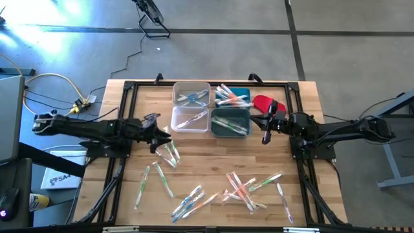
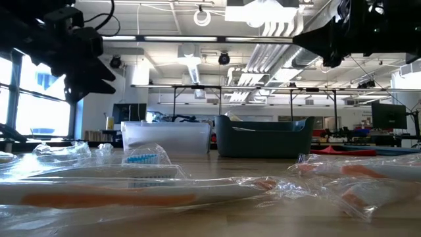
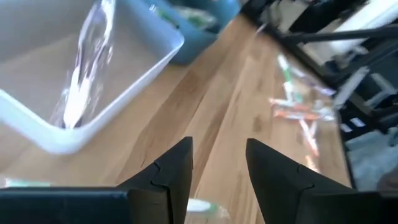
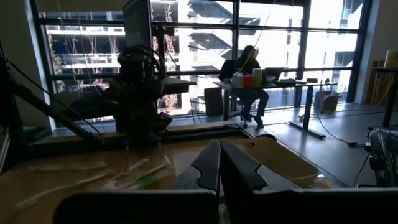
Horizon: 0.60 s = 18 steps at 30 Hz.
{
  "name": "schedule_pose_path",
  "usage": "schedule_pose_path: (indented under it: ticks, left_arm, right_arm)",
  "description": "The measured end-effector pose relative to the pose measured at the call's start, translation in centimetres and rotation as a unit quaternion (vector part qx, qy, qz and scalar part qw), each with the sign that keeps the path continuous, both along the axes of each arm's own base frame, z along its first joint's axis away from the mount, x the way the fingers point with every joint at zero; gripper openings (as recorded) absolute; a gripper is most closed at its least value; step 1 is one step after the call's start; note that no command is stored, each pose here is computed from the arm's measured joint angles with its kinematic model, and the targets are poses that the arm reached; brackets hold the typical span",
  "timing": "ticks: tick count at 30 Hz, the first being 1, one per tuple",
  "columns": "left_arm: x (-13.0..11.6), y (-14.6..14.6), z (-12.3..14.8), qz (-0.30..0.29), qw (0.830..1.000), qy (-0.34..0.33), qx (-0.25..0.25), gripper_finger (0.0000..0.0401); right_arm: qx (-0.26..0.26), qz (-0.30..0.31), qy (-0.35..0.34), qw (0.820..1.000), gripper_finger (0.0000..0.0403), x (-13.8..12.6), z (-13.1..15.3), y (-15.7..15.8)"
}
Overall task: Pick & Place Toothbrushes
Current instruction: Put the green toothbrush into the green bin
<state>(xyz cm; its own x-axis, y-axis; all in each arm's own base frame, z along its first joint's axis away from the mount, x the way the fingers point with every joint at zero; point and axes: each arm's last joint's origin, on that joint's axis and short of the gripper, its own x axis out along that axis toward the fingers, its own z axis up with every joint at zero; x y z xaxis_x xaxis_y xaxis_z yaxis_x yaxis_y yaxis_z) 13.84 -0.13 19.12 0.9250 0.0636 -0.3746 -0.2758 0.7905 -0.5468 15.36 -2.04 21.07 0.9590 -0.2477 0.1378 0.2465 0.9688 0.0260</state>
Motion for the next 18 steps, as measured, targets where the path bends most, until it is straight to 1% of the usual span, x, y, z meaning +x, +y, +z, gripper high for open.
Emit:
schedule_pose_path:
  ticks: [4,6,8,10,14,16,18]
  left_arm:
    - [1.3,-0.7,0.9,0.011,0.998,0.057,-0.013,0.0148]
    - [1.9,-1.0,1.6,0.013,0.994,0.106,-0.026,0.0148]
    - [2.4,-1.3,2.3,0.022,0.984,0.168,-0.045,0.0148]
    - [2.5,-1.7,3.0,0.033,0.967,0.244,-0.07,0.0148]
    - [3.0,-2.7,4.4,0.052,0.916,0.379,-0.124,0.0148]
    - [3.5,-3.4,5.0,0.052,0.895,0.42,-0.143,0.0148]
    - [3.9,-4.2,5.3,0.047,0.88,0.448,-0.151,0.0148]
  right_arm:
    - [0.0,0.0,0.006,1.0,0.0003,0.1,-0.2,0.0]
    - [0.0,0.0,0.011,1.0,0.0003,0.2,-0.3,0.0]
    - [0.0,0.0,0.011,1.0,0.0003,0.2,-0.3,0.0]
    - [0.0,0.0,0.011,1.0,0.0003,0.2,-0.3,0.0]
    - [0.0,0.0,0.011,1.0,0.0003,0.2,-0.3,0.0]
    - [0.0,0.0,0.011,1.0,0.0003,0.2,-0.3,0.0]
    - [0.0,0.0,0.011,1.0,0.0003,0.2,-0.3,0.0]
